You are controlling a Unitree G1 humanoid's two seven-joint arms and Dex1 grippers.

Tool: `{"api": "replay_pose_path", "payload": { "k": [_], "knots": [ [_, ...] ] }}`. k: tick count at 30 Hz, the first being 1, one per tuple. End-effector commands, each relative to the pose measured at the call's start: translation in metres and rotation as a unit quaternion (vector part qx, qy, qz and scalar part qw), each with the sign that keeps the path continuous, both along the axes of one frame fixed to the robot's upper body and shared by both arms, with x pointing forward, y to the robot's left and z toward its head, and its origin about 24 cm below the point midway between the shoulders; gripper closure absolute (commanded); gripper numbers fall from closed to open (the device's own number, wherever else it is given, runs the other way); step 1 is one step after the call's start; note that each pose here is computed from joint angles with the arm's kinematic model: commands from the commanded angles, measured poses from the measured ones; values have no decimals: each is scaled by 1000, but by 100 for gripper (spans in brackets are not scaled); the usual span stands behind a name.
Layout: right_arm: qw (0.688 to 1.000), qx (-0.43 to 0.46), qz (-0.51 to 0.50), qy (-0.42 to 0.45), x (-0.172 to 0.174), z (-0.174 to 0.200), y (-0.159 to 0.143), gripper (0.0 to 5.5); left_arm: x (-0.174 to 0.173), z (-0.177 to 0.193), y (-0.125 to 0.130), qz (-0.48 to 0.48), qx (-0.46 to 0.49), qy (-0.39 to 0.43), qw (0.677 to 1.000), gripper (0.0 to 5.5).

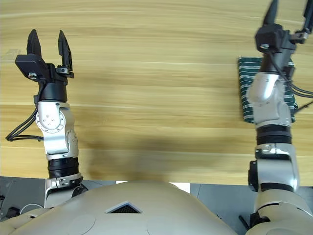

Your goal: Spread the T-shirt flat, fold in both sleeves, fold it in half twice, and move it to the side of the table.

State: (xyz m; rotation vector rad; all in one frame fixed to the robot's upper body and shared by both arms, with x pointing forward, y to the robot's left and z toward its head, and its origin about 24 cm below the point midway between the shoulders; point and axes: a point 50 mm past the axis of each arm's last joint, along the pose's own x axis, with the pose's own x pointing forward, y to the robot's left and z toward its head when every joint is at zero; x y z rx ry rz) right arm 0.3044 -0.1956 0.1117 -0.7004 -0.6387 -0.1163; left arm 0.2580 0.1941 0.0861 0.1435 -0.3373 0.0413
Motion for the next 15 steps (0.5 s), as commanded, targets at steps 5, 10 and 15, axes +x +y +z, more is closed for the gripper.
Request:
{"api": "replay_pose_path", "payload": {
  "k": [5, 10, 15],
  "knots": [
    [952, 260, 124, 98, -36, -58, 56, 204, 5, -22, -36, -80, 35, 23, 996, 241],
    [941, 305, 112, 96, -33, -58, 54, 204, 0, -18, -28, -51, 10, -11, 999, 241],
    [946, 288, 110, 98, -32, -59, 51, 204, -6, -13, -30, -43, -7, -39, 998, 241]
  ]
}}
